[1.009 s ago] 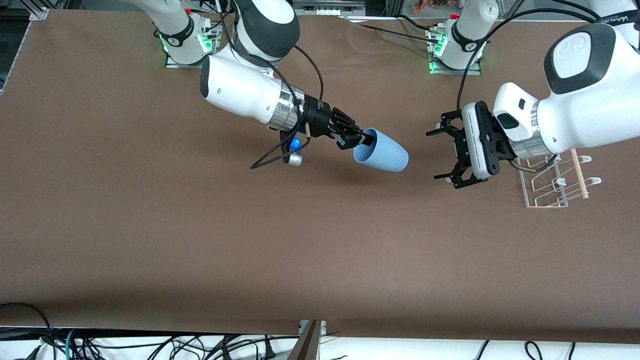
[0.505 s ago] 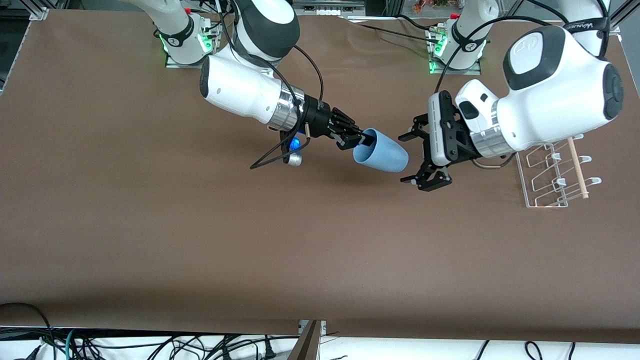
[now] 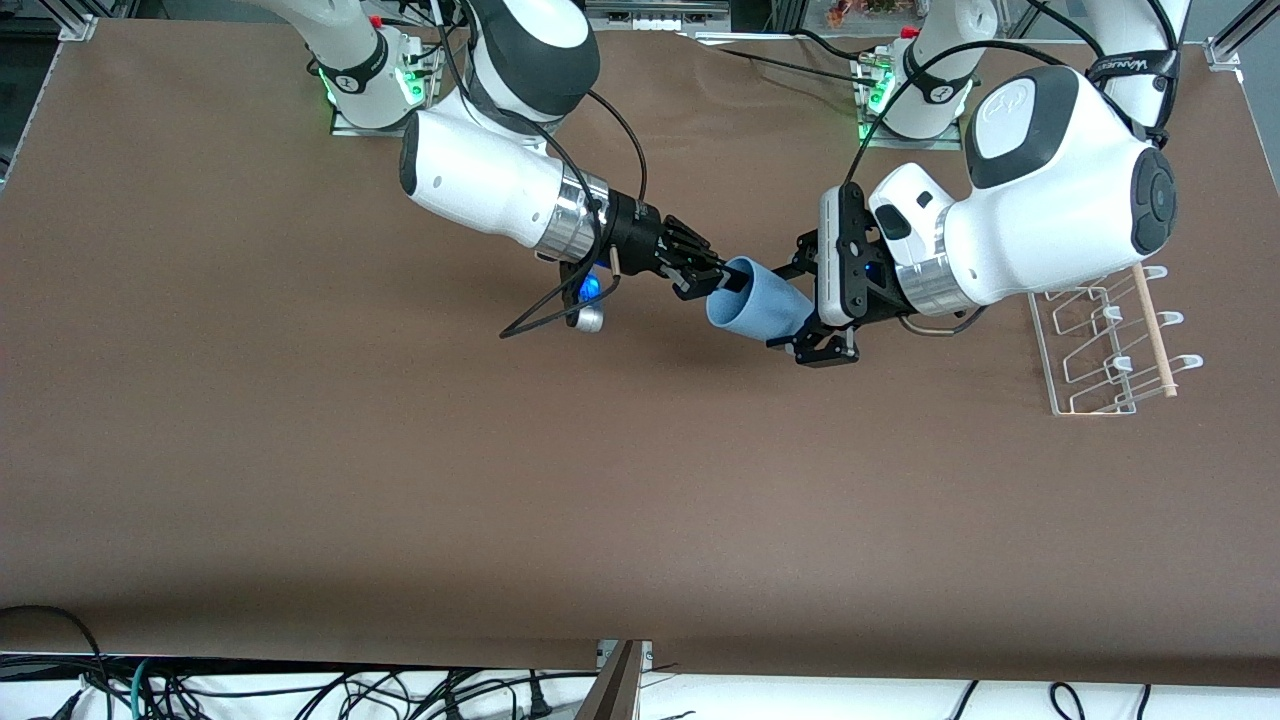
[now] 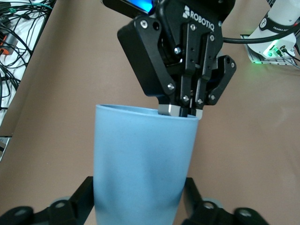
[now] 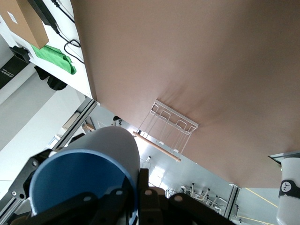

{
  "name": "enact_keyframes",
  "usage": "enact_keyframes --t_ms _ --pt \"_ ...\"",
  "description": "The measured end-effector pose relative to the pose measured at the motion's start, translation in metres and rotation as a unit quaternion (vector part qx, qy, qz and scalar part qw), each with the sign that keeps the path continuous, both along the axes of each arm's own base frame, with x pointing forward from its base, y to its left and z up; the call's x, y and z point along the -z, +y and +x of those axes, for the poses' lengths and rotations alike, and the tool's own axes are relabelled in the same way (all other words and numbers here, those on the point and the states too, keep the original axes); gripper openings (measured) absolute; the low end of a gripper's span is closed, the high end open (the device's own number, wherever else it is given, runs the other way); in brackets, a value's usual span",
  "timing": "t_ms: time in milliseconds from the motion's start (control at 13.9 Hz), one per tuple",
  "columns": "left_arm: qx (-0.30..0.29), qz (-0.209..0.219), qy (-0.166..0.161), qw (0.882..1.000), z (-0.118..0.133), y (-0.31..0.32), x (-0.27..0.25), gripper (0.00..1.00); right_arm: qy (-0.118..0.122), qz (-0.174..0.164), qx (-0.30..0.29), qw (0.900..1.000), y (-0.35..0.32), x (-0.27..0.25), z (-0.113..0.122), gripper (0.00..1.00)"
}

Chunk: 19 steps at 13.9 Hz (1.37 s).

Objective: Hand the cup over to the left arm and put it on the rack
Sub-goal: 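Close the left gripper on the cup held by the right gripper, then open the right gripper and withdraw while the left gripper carries the cup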

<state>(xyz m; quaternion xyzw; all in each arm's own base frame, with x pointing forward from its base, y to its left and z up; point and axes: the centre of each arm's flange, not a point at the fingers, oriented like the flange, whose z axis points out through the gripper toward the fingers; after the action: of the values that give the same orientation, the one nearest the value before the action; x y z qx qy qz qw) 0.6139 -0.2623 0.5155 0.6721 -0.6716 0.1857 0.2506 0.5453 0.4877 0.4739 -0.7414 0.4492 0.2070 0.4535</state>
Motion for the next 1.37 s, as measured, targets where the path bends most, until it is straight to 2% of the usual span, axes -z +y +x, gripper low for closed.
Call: enact_keyframes --t_ms 505,577,937,1225,1369 --pt "0.001 0.0 -0.001 1.0 0.0 0.0 0.0 0.77 0.001 0.0 0.0 1.0 0.0 0.0 0.0 0.05" --pt "0.001 0.0 0.0 1.0 0.0 0.0 0.0 0.77 0.001 0.0 0.001 1.0 0.0 0.0 0.0 0.1" --pt "0.008 0.004 0.018 1.0 -0.002 0.006 0.003 0.77 -0.003 0.004 0.009 1.0 -0.005 -0.007 0.007 0.61" --pt "0.012 0.031 0.059 0.998 -0.001 0.048 0.01 0.77 0.009 0.011 0.025 1.0 -0.035 -0.019 0.034 1.0" --pt "0.021 0.074 0.081 0.994 -0.002 0.079 0.015 0.77 0.009 -0.003 0.014 1.0 -0.064 -0.024 0.054 1.0"
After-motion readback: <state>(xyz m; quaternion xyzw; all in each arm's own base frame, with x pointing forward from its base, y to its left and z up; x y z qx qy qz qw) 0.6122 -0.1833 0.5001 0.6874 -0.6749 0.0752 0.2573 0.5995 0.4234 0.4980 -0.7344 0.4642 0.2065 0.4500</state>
